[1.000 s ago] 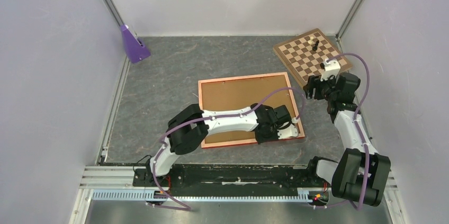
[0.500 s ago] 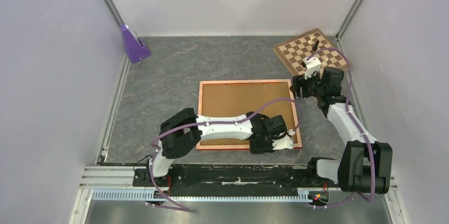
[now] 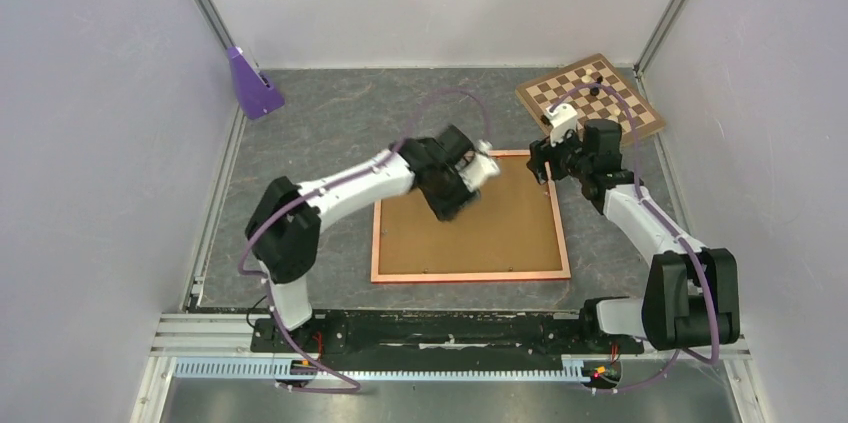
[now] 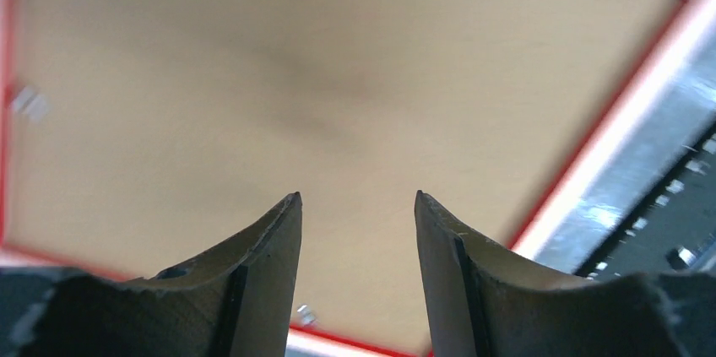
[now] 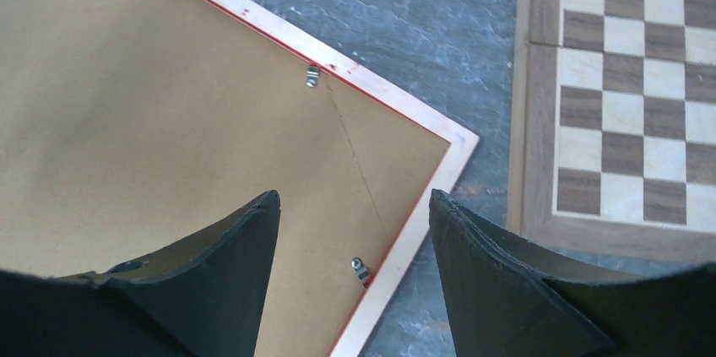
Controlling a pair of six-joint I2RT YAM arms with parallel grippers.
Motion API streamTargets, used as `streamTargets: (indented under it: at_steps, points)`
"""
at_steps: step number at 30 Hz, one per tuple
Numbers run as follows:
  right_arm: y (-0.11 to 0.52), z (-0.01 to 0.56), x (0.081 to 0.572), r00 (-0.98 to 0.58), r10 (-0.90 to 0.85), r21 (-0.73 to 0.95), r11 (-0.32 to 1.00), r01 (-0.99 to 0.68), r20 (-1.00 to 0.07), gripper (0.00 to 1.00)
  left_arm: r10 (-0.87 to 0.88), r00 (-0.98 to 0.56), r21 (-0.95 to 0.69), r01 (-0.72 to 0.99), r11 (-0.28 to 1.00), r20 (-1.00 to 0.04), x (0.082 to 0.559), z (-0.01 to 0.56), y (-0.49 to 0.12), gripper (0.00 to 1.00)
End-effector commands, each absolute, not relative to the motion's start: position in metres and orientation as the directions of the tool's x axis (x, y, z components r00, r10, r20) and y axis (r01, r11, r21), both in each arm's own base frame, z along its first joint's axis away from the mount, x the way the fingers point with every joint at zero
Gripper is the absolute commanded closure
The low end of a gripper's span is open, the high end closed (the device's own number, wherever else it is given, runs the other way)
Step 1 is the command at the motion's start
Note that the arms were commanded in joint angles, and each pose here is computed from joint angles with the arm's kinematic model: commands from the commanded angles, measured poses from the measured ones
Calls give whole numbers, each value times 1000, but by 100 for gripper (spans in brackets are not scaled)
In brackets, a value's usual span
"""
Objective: Put the photo into the frame
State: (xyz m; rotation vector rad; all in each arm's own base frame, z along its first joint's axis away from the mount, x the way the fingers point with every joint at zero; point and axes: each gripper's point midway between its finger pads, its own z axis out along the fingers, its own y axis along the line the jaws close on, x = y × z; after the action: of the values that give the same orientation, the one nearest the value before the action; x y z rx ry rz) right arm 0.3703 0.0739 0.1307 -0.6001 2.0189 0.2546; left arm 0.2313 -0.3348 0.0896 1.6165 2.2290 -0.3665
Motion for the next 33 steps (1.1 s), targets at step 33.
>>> streamTargets:
  at_steps: [33]
  points:
    - [377, 108, 287, 177, -609, -276, 73, -958, -773, 35, 273, -925, -166, 322, 932, -264, 385, 20, -153, 75]
